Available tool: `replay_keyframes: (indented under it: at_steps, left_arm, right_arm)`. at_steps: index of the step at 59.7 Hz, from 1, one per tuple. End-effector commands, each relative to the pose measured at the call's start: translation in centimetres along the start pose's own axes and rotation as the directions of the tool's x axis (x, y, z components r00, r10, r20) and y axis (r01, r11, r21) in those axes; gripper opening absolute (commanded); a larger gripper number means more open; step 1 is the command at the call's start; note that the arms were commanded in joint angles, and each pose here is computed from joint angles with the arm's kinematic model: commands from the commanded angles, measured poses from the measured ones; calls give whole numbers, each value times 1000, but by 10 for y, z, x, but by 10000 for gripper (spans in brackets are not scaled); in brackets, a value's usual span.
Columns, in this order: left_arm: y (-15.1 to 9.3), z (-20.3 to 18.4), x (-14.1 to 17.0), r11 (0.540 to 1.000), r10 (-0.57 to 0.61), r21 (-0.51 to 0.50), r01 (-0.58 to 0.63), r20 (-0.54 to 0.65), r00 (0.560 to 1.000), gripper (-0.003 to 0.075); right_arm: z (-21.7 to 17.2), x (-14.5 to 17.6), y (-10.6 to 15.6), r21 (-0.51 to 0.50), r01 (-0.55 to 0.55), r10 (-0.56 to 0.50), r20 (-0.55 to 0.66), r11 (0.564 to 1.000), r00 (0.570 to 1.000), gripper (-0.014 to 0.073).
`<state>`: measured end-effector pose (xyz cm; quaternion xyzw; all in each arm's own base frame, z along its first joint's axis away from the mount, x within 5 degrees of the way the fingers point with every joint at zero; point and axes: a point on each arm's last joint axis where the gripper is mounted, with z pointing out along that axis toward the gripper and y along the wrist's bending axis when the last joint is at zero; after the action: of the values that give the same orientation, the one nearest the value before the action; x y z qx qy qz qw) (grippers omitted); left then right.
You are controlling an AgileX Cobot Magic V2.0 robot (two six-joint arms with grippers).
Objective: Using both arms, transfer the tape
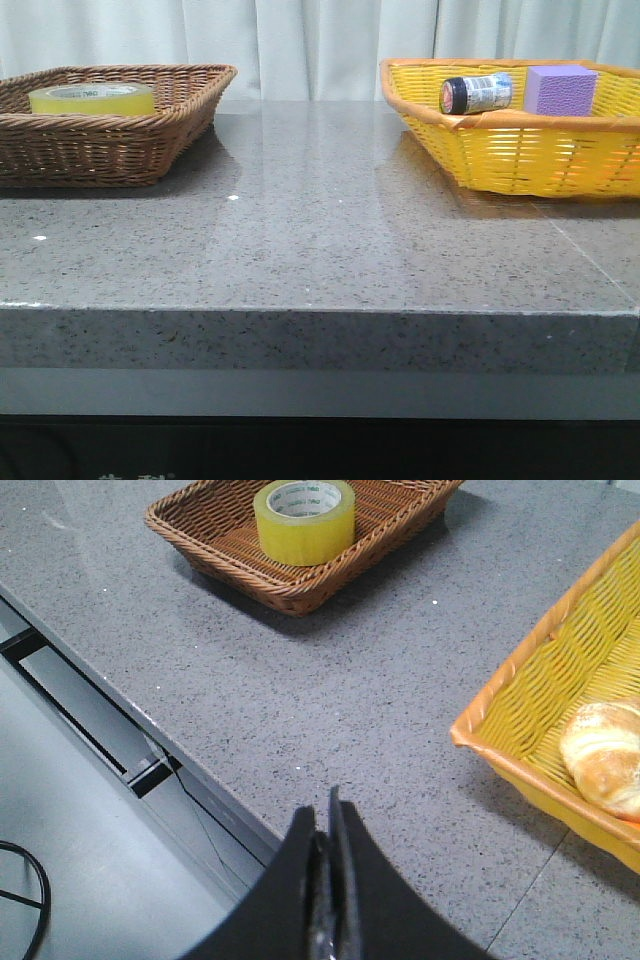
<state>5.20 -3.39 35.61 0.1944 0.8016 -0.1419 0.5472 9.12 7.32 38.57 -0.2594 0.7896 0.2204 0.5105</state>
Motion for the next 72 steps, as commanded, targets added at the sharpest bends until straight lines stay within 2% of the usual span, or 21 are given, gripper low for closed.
replay_keyframes:
  at_steps: [1, 8, 17, 25, 46, 72]
  left_arm:
    - [0, -3, -14, 1000, -18, -6, 19, 97, 995, -20]
    - [0, -7, -11, 1000, -13, -18, 15, 137, 991, -20]
    - [5, -20, 9, 984, 37, -178, 8, 251, 967, -20]
    - [7, -22, 25, 966, 52, -256, 37, 333, 941, -20]
    - [23, 6, 80, 916, -73, -348, 199, 344, 936, -20]
    - [31, 40, 140, 907, -16, -366, 210, 467, 884, -20]
  right_arm:
    - [-5, -12, 0, 5, -4, 3, 89, 1000, 996, -69]
    - [-5, -12, 0, 5, -4, 3, 89, 1000, 996, -69]
    - [-5, -12, 0, 5, -4, 3, 89, 1000, 996, -69]
    - [-5, -12, 0, 5, -4, 3, 89, 1000, 996, -69]
    - [-5, -12, 0, 5, -4, 3, 89, 1000, 996, -69]
    - [-5, -12, 0, 5, -4, 3, 90, 1000, 996, -69]
